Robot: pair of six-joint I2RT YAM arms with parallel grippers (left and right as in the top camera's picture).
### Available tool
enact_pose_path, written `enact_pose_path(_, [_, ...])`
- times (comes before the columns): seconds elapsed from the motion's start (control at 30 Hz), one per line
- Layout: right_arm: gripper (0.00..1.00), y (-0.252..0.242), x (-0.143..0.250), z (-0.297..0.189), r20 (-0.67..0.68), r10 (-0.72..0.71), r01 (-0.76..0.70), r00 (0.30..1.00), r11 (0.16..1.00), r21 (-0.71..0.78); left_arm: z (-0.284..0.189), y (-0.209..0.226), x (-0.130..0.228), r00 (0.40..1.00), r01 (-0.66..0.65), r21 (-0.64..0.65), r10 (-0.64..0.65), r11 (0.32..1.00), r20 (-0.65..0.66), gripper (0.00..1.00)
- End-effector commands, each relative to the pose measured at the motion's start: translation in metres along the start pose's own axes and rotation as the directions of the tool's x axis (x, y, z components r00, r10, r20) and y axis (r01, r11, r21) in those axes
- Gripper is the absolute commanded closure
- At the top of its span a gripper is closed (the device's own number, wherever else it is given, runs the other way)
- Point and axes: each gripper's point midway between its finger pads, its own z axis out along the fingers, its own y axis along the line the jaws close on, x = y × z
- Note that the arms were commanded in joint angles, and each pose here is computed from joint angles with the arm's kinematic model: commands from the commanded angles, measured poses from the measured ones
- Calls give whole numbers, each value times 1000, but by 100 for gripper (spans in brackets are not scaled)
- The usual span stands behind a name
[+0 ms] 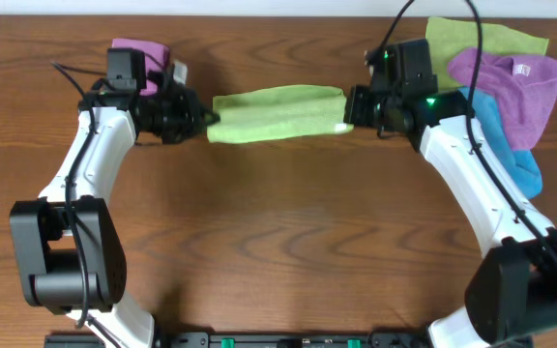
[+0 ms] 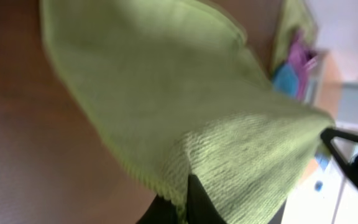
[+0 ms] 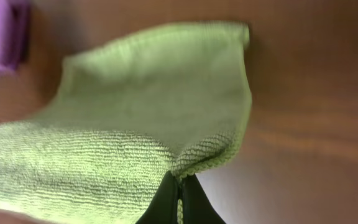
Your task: Fold the cloth
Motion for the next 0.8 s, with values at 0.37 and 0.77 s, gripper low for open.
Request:
enact_pose_path(0.37, [98, -8, 76, 6, -223, -42, 62, 974, 995, 81, -4, 48, 62, 973, -115, -149, 81, 982, -218, 94])
enact_pose_path(0.77, [98, -21, 139, -1, -240, -24, 41, 971, 997, 65, 10, 81, 121, 942, -37, -182, -27, 983, -335, 94])
